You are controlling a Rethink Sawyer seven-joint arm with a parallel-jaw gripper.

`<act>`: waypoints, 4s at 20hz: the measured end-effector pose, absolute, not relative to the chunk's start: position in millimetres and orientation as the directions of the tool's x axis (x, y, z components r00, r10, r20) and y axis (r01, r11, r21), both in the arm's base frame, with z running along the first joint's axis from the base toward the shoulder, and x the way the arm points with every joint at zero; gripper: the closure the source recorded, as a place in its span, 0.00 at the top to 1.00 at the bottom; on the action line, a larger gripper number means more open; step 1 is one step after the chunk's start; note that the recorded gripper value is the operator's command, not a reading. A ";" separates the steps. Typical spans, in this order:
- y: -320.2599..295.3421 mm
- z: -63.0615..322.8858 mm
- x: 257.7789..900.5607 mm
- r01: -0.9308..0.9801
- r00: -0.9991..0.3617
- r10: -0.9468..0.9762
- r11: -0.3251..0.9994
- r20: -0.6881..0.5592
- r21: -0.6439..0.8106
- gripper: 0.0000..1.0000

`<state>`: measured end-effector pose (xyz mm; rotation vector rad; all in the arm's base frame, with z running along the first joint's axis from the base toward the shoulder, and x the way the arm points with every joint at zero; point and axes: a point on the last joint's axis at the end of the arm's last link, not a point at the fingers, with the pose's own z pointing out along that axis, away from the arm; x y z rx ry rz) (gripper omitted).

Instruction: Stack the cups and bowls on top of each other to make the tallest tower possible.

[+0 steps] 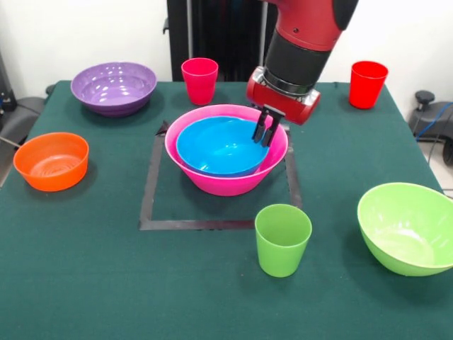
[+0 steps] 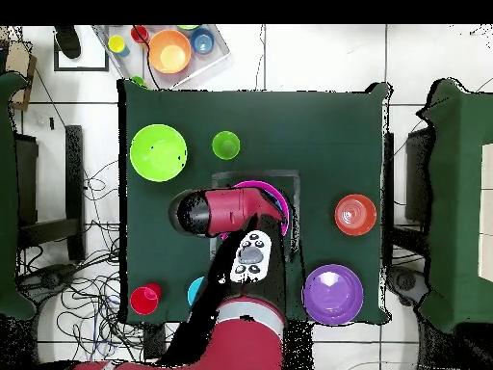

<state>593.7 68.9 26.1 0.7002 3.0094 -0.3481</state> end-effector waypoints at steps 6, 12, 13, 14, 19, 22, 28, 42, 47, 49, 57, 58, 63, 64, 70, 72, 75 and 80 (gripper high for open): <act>57.9 26.1 595.0 0.456 -0.890 0.449 0.865 -0.082 -0.209 0.00; 41.1 26.1 596.4 0.480 -0.877 0.474 0.852 -0.082 -0.209 0.00; 40.0 26.1 596.5 0.481 -0.876 0.475 0.851 -0.082 -0.209 0.00; 37.8 26.1 596.6 0.484 -0.874 0.479 0.849 -0.082 -0.209 0.00; 34.7 25.8 596.6 0.489 -0.872 0.483 0.847 -0.081 -0.210 0.00; 35.5 21.8 594.3 0.486 -0.873 0.482 0.847 -0.074 -0.213 1.00; 36.4 20.1 593.2 0.484 -0.874 0.481 0.848 -0.071 -0.215 1.00; 44.3 93.2 598.5 0.530 -0.832 0.554 0.815 0.042 -0.234 1.00; 54.6 152.6 604.9 0.560 -0.783 0.603 0.790 0.151 -0.249 1.00; 57.6 174.8 614.5 0.581 -0.767 0.619 0.781 0.168 -0.228 1.00; 46.9 193.4 661.0 0.637 -0.758 0.647 0.762 0.086 -0.121 1.00; 45.7 193.0 663.8 0.638 -0.758 0.648 0.761 0.078 -0.116 1.00; 29.7 177.0 703.2 0.651 -0.759 0.651 0.757 -0.028 -0.051 1.00; 23.5 167.4 718.1 0.655 -0.755 0.652 0.755 -0.062 -0.030 1.00; 10.4 130.8 749.5 0.664 -0.742 0.661 0.747 -0.111 0.014 1.00; 8.1 118.1 755.8 0.667 -0.738 0.665 0.745 -0.116 0.021 1.00; 6.7 98.4 763.4 0.670 -0.735 0.668 0.742 -0.116 0.027 1.00; 7.2 64.1 772.6 0.674 -0.732 0.673 0.738 -0.101 0.029 1.00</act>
